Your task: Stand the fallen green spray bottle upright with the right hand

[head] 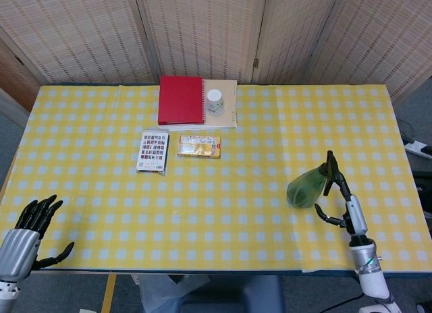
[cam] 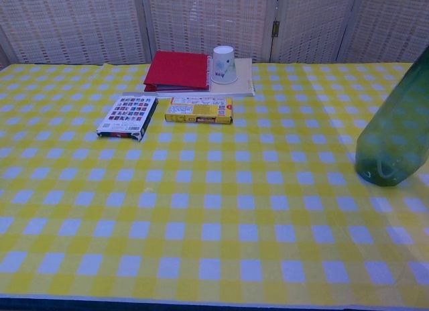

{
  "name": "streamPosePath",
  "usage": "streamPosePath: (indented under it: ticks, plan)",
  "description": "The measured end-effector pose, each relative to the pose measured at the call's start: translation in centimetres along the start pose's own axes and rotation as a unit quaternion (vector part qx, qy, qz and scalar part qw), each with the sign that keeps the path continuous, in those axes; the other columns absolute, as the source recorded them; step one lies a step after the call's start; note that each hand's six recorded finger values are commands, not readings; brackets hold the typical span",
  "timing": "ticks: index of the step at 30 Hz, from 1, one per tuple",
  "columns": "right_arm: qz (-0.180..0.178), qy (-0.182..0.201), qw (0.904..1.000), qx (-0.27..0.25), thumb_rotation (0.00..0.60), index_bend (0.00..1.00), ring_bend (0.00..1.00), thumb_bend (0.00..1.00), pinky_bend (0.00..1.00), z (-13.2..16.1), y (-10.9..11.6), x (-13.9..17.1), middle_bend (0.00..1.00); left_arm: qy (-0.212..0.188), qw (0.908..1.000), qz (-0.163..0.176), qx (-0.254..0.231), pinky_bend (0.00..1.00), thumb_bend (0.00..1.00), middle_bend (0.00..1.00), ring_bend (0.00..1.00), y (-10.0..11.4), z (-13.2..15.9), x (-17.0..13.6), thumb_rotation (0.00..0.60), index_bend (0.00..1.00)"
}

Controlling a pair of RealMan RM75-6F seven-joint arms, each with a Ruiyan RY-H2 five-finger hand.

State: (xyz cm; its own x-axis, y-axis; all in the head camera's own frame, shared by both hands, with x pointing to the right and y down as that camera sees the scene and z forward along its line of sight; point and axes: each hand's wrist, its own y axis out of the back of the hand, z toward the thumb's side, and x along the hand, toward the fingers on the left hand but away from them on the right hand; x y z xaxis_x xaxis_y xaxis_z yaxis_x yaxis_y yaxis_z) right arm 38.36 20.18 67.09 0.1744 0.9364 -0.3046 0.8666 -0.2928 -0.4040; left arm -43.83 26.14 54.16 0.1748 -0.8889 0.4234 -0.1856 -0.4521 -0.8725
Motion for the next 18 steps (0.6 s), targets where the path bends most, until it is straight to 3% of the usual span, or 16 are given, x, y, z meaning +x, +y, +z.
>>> streamPosePath:
  ticks: [5, 11, 14, 17, 18]
  plan:
    - [-0.002, 0.004, 0.9994, 0.034, 0.600, 0.00, 0.09, 0.38, 0.00, 0.8, 2.1, 2.0, 0.06, 0.001, 1.0000, 0.002, -0.001, 0.00, 0.35, 0.06, 0.09, 0.1, 0.0, -0.1, 0.329, 0.00]
    - [0.001, -0.005, 0.9900, 0.141, 0.600, 0.00, 0.04, 0.38, 0.00, 2.0, 5.4, 4.0, 0.03, 0.002, 1.0000, 0.001, 0.004, 0.00, 0.35, 0.07, 0.09, 0.0, 0.0, 0.0, 0.329, 0.00]
    - [0.015, -0.018, 0.9751, 0.220, 0.600, 0.00, 0.04, 0.38, 0.00, 2.9, 7.0, 5.2, 0.04, 0.007, 0.9999, 0.003, 0.010, 0.00, 0.35, 0.07, 0.09, -0.1, 0.0, 0.0, 0.329, 0.00]
    - [0.026, -0.037, 0.9501, 0.309, 0.600, 0.00, 0.01, 0.38, 0.00, 3.9, 8.5, 6.2, 0.01, 0.011, 0.9998, 0.004, 0.015, 0.00, 0.35, 0.07, 0.09, -0.3, 0.0, 0.0, 0.329, 0.00]
    - [0.026, -0.048, 0.9370, 0.345, 0.600, 0.00, 0.00, 0.38, 0.00, 4.2, 9.0, 6.5, 0.00, 0.012, 0.9998, 0.004, 0.015, 0.00, 0.35, 0.07, 0.09, -0.3, 0.1, -0.1, 0.329, 0.00]
